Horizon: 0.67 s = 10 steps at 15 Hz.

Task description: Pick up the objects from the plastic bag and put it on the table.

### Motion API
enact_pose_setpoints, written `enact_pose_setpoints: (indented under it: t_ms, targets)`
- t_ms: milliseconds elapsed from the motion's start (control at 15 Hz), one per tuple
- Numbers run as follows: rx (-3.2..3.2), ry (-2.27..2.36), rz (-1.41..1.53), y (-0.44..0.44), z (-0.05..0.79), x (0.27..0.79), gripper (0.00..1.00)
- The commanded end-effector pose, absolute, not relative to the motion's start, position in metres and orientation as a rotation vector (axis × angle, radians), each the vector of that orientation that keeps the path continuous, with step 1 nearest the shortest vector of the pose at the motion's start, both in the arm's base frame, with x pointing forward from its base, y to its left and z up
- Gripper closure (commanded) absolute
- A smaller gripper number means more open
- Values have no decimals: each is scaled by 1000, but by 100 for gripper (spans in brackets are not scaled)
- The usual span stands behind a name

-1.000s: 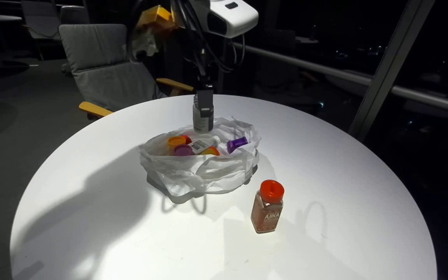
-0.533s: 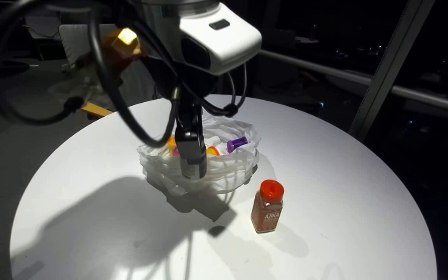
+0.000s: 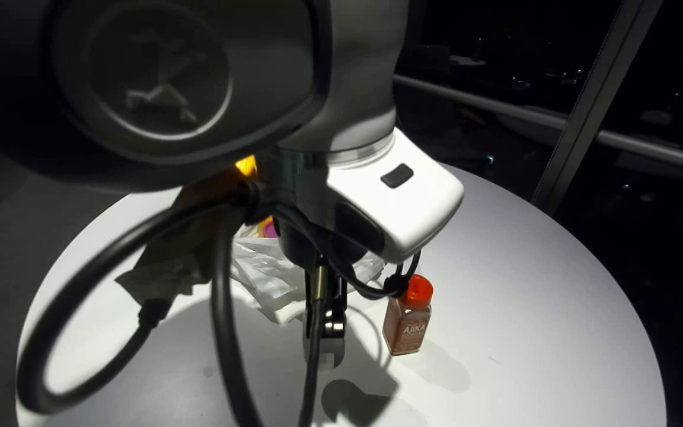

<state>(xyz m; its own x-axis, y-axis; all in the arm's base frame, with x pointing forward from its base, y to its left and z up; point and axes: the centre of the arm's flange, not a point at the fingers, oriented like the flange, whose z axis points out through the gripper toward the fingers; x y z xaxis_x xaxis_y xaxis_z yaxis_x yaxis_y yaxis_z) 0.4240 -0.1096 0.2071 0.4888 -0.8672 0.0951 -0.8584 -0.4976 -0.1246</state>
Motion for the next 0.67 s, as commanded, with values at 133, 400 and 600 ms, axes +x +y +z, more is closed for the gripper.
enact_pose_setpoints:
  t_ms: [133,400,600]
  targets:
    - [-2653,1506,-196,-109,174,444,73]
    - [-2632,1453,-161,-99,169,451,23]
    - [-2647,1396,-183,-90,187,444,1]
